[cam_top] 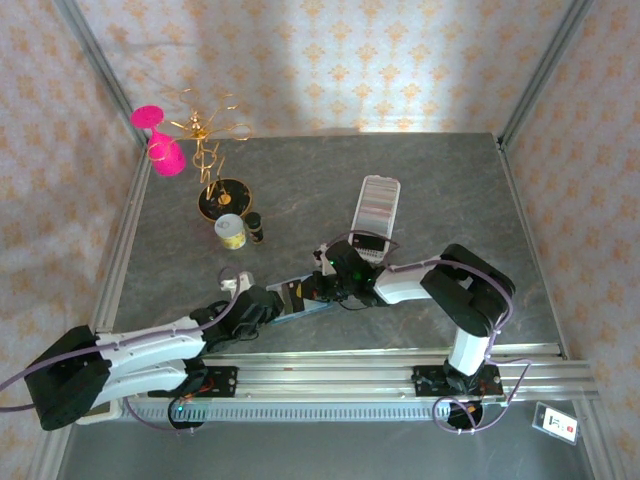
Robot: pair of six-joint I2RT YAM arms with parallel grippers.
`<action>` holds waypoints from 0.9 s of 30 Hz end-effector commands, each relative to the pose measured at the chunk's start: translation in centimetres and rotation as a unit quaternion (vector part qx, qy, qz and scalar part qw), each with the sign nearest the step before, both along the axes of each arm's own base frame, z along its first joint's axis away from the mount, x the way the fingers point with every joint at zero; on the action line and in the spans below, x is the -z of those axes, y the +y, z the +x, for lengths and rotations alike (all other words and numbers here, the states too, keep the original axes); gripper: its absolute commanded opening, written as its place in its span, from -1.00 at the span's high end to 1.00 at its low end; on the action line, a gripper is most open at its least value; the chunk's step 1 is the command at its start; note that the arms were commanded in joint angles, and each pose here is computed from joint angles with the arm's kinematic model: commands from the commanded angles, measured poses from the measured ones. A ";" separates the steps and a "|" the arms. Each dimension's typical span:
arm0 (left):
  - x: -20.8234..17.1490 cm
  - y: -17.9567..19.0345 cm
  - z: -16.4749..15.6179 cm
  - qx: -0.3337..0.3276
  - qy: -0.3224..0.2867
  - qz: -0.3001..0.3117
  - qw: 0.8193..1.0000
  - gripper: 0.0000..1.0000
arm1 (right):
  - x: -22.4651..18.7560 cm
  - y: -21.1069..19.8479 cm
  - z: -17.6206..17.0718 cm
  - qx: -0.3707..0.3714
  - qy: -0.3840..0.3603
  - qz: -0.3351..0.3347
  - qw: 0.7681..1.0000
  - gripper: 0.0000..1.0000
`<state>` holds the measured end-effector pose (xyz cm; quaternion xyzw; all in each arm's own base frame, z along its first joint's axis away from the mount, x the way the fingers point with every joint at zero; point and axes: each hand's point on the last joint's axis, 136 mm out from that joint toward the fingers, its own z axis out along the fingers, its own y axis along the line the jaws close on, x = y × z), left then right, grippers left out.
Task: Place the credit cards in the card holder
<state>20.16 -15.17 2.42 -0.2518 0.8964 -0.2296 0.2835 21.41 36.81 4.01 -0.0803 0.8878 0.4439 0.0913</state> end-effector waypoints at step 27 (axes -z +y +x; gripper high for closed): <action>1.9 1.1 -1.1 0.009 0.041 0.019 0.999 0.04 | 1.3 1.8 -0.1 -0.029 0.013 -0.041 0.999 0.64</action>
